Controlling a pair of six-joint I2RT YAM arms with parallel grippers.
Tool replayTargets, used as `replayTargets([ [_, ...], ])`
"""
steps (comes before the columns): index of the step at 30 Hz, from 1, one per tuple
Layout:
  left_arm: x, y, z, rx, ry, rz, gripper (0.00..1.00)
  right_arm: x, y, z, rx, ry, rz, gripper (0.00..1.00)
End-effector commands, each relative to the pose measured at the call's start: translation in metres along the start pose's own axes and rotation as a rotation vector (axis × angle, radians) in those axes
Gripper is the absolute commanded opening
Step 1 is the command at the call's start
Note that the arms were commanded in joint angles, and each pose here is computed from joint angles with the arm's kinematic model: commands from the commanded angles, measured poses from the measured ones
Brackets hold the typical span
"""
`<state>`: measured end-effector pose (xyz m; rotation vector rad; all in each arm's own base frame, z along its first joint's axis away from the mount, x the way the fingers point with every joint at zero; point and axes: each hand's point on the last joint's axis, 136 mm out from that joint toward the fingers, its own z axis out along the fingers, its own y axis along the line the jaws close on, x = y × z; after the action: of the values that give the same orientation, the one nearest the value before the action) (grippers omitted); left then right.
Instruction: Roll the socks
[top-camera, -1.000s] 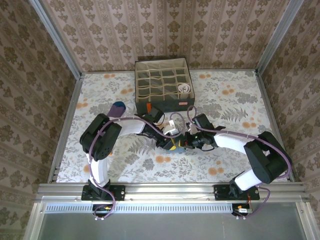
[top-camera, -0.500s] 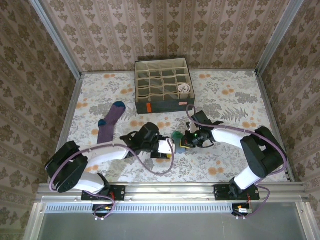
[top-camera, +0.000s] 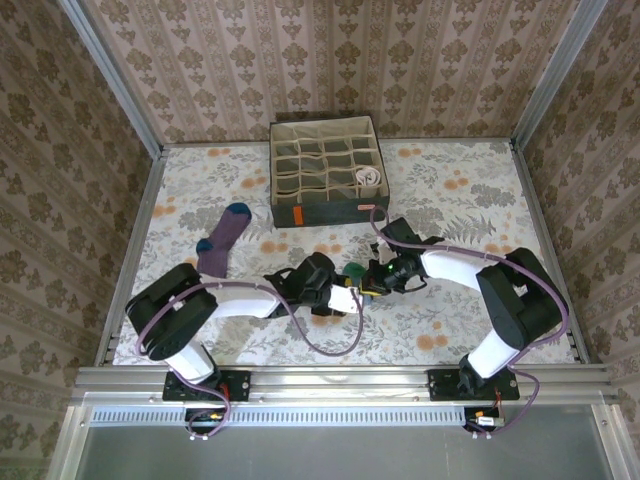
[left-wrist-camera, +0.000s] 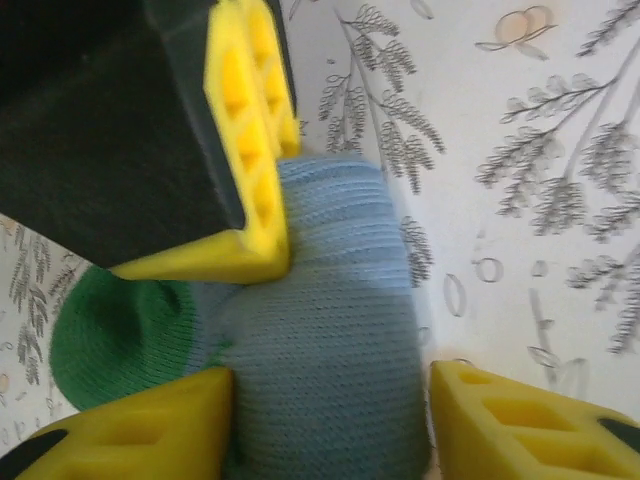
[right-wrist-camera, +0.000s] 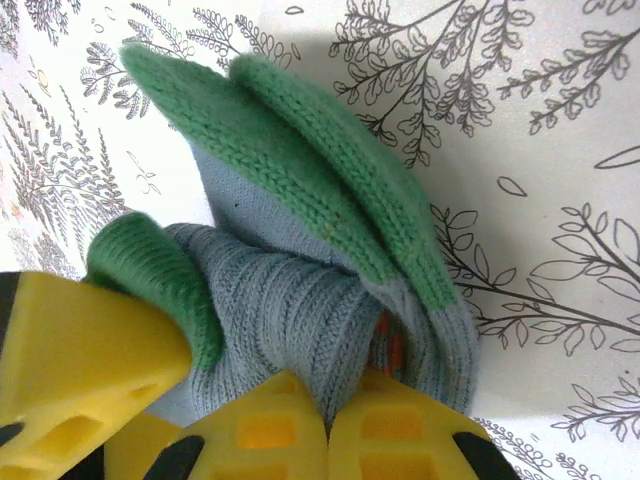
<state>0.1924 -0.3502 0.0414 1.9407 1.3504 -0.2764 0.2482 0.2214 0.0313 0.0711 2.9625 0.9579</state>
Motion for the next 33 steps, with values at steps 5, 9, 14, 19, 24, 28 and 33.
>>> replayTargets([
  [5,0.006,-0.019,-0.001,0.247,0.018,-0.182,0.00,0.013,-0.009,-0.006,0.009,0.005,0.004,0.19],
  [9,0.003,-0.027,-0.011,0.365,0.013,-0.293,0.00,0.004,0.012,-0.027,-0.063,-0.089,-0.070,0.45],
  [14,-0.007,-0.034,-0.016,0.563,0.009,-0.507,0.01,0.002,0.015,-0.049,-0.045,-0.195,-0.158,0.52],
  [19,-0.006,-0.042,-0.007,0.733,0.062,-0.727,0.02,0.010,0.006,-0.045,-0.051,-0.240,-0.162,0.53],
  [24,-0.007,-0.037,0.001,0.729,0.066,-0.800,0.02,0.018,0.000,-0.033,-0.032,-0.226,-0.166,0.57],
  [28,-0.010,-0.034,0.002,0.719,0.053,-0.806,0.02,0.018,-0.004,-0.024,-0.007,-0.212,-0.164,0.56],
  [33,-0.011,-0.034,-0.001,0.694,0.029,-0.773,0.02,0.020,-0.028,-0.009,0.093,-0.155,-0.087,0.31],
])
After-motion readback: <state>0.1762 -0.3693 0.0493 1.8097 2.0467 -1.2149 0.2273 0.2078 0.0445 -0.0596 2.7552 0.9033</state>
